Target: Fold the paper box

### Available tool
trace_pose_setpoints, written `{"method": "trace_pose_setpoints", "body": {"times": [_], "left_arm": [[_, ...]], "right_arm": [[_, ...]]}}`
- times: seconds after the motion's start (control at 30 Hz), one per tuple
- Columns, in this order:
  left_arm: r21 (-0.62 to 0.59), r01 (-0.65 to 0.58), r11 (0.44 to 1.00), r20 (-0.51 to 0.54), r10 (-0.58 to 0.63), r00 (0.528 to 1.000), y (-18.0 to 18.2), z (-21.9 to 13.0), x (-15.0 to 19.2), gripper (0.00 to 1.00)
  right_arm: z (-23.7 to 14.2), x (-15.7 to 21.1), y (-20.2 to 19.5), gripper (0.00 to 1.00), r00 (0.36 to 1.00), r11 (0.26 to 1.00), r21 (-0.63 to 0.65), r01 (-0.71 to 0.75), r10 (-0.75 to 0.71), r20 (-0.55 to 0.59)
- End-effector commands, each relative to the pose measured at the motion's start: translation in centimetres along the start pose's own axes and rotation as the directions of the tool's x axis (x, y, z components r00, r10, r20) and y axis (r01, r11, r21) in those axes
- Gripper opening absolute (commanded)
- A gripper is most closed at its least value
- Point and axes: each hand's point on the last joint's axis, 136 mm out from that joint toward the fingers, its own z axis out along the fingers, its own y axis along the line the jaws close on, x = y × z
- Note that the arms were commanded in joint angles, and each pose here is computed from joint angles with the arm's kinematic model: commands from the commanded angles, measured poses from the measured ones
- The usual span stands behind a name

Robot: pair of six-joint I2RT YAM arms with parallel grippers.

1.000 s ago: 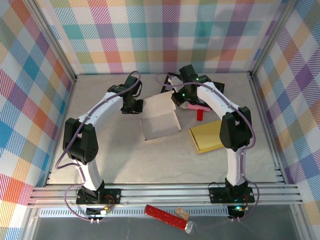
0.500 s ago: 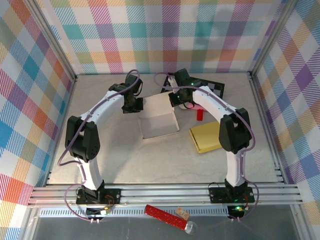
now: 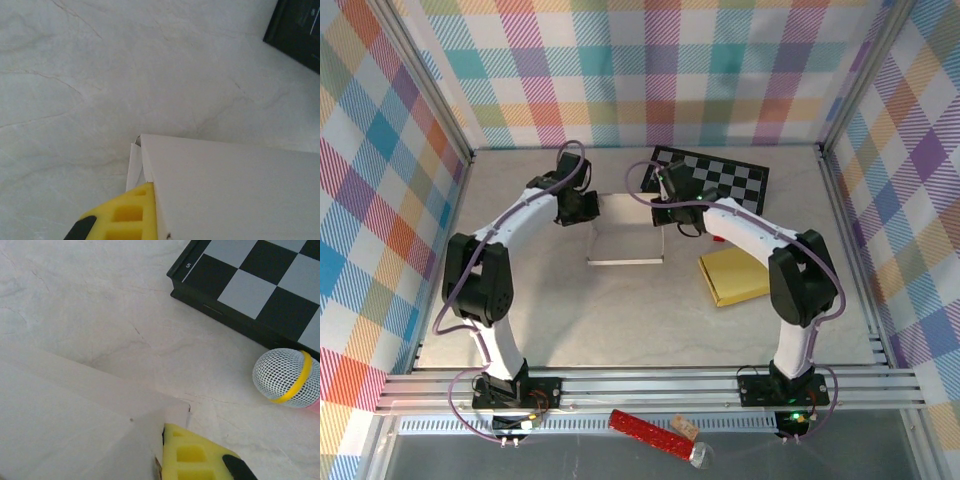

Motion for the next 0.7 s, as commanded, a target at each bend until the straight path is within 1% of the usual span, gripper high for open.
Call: {"method": "trace_pose_setpoints", "body": {"times": [0.0,0.1,0.3,0.47,0.67], "left_arm": [[0.092,-0.009,0.996,0.082,0.001,0.997,-1.0,-1.5,-0.6,0.0],[0.124,-0.023,0.992,0.122,0.007,0.993,-1.1,-1.8,-0.3,0.0],[0.13,-0.033,0.991,0.134,0.015,0.991,-0.9,-2.2,0.2,0.0],[0.124,-0.032,0.992,0.107,0.019,0.994,-1.4,-2.5,-0.5,0.0],[0.122,0.027,0.992,0.083,-0.037,0.996,-2.2,-2.8,-2.0,0.0]], "right_arm": [[-1.0,-1.7,1.6,0.0,0.993,0.998,-0.056,-0.016,0.023,0.12],[-0.8,-1.0,1.5,0.0,0.992,0.998,-0.055,-0.037,0.044,0.119],[-0.7,0.1,1.7,0.0,0.993,0.996,-0.047,-0.074,0.078,0.09],[-1.1,-0.4,1.8,0.0,0.989,0.992,-0.024,-0.126,0.127,0.071],[-0.5,-0.7,1.9,0.0,0.987,0.987,0.01,-0.158,0.158,0.038]]}}
